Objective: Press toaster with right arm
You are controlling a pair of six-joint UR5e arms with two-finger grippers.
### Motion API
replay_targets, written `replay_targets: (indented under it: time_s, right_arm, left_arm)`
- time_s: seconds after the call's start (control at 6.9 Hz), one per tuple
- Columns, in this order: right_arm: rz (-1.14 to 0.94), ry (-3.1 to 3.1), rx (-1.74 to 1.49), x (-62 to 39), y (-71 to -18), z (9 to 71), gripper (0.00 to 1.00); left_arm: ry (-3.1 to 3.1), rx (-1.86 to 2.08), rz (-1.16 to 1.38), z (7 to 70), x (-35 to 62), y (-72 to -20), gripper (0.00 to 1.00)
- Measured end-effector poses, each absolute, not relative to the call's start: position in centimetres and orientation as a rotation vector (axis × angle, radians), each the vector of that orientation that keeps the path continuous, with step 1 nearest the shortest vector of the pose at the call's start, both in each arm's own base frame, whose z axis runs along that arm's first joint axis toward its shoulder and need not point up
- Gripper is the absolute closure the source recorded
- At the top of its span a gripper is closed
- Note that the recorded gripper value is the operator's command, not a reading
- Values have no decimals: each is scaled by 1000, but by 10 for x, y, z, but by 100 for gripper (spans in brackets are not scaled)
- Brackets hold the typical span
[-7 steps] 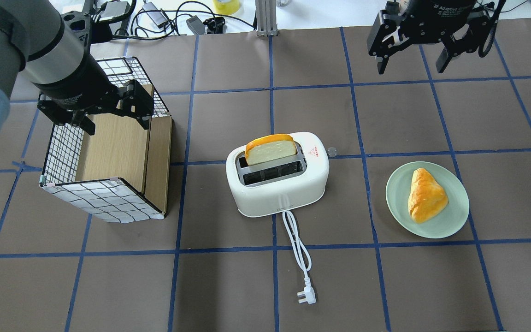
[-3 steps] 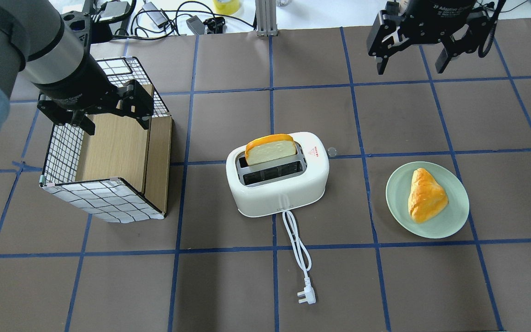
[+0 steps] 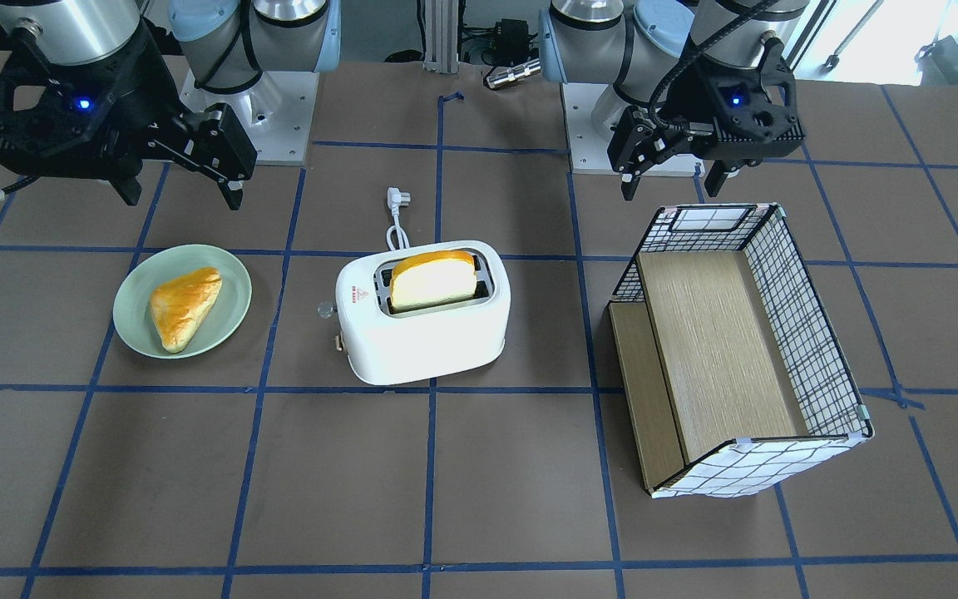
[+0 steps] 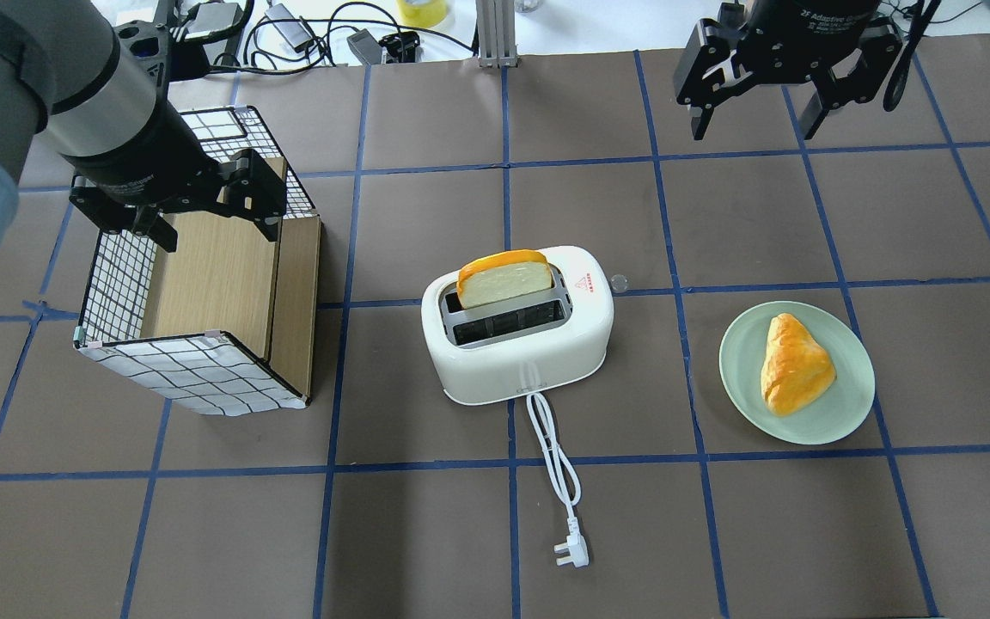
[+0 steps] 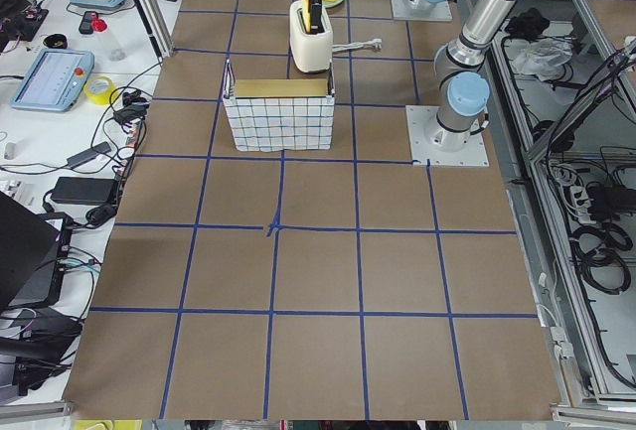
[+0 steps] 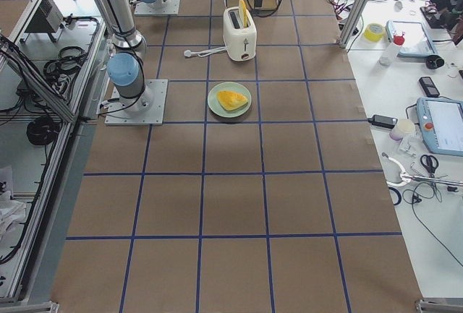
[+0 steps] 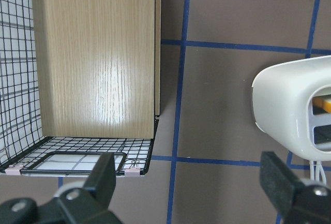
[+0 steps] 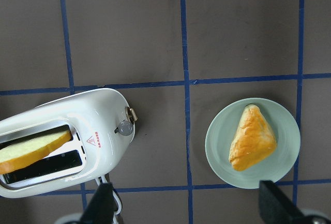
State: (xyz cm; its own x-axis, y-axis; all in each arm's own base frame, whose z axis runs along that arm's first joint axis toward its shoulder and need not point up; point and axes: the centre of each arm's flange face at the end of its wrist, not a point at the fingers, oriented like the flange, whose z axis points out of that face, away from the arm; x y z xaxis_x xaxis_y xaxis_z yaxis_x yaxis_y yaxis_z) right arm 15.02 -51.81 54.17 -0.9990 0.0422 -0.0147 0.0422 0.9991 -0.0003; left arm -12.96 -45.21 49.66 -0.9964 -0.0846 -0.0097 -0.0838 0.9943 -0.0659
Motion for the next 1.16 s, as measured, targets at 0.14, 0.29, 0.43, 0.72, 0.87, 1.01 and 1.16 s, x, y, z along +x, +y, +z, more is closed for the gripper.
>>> replay_targets:
  time_s: [0.14, 0.29, 0.43, 0.72, 0.87, 1.01, 1.16]
  right_arm:
    - [0, 3125, 66, 150, -518, 541, 0]
    - [0, 3125, 66, 150, -518, 541, 0]
    - [0, 3126, 66, 150, -518, 541, 1]
    - [6, 3124, 67, 150, -519, 539, 76]
    - [19, 3120, 73, 148, -520, 537, 98]
    - [47, 3105, 71, 146, -520, 533, 100]
    - [84, 3075, 53, 145, -520, 525, 100]
  left_arm:
    - [3125, -132, -102, 497, -130, -452, 0]
    - [3125, -132, -102, 497, -130, -452, 0]
    - [3124, -132, -102, 497, -130, -452, 0]
    - [3124, -132, -103, 497, -130, -452, 0]
    - [3125, -132, -103, 497, -130, -452, 0]
    - [3125, -132, -103, 497, -130, -452, 0]
    - [3125, -132, -103, 497, -130, -452, 0]
